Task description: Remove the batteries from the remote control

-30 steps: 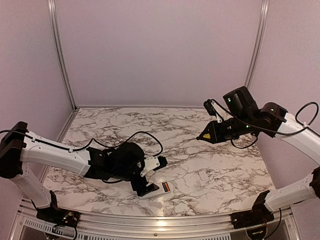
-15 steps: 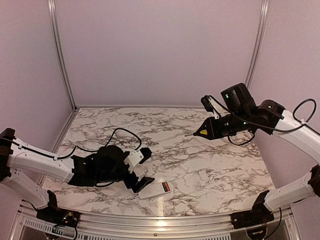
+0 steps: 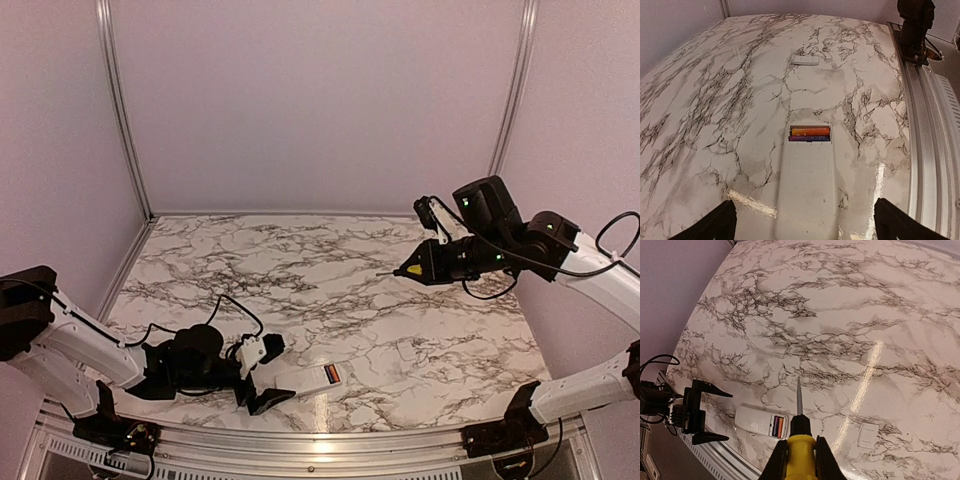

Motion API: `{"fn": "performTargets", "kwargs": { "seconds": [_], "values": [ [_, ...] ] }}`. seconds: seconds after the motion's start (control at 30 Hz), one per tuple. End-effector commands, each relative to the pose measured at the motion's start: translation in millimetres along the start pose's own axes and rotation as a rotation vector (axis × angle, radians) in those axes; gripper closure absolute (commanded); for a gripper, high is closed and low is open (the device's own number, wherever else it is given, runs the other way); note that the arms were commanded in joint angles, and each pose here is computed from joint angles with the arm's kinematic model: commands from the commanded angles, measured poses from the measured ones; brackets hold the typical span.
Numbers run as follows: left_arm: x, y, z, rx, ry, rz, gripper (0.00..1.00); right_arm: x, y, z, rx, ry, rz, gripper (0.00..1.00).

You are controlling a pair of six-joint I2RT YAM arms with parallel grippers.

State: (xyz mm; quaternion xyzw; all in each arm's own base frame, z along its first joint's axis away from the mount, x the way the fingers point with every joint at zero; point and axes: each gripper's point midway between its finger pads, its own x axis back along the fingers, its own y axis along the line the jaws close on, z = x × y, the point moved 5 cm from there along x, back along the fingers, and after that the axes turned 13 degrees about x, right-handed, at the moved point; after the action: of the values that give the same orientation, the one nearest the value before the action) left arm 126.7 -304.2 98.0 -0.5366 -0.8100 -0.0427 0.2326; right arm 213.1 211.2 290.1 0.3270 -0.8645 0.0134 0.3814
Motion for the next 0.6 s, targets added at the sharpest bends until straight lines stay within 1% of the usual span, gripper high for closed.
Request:
{"fn": "performTargets", "kwargs": {
  "seconds": [0.0,0.33,0.57],
  "values": [
    [-10.6,-6.1,0.5,-0.052,-0.034,0.078,0.01,10.6,0.6,-11.0,-0.025,-0.040,0.009,1.00],
    [-32.2,2.4,15.3,-0.037,-0.002,0.065,0.01,10.2,0.0,-7.9,-0.052,-0.040,0.008,1.00],
    [-38.2,13.0,22.9,-0.020,0.009,0.068,0.02,9.2,-0.7,-7.6,-0.061,-0.039,0.012,1.00]
  ]
}}
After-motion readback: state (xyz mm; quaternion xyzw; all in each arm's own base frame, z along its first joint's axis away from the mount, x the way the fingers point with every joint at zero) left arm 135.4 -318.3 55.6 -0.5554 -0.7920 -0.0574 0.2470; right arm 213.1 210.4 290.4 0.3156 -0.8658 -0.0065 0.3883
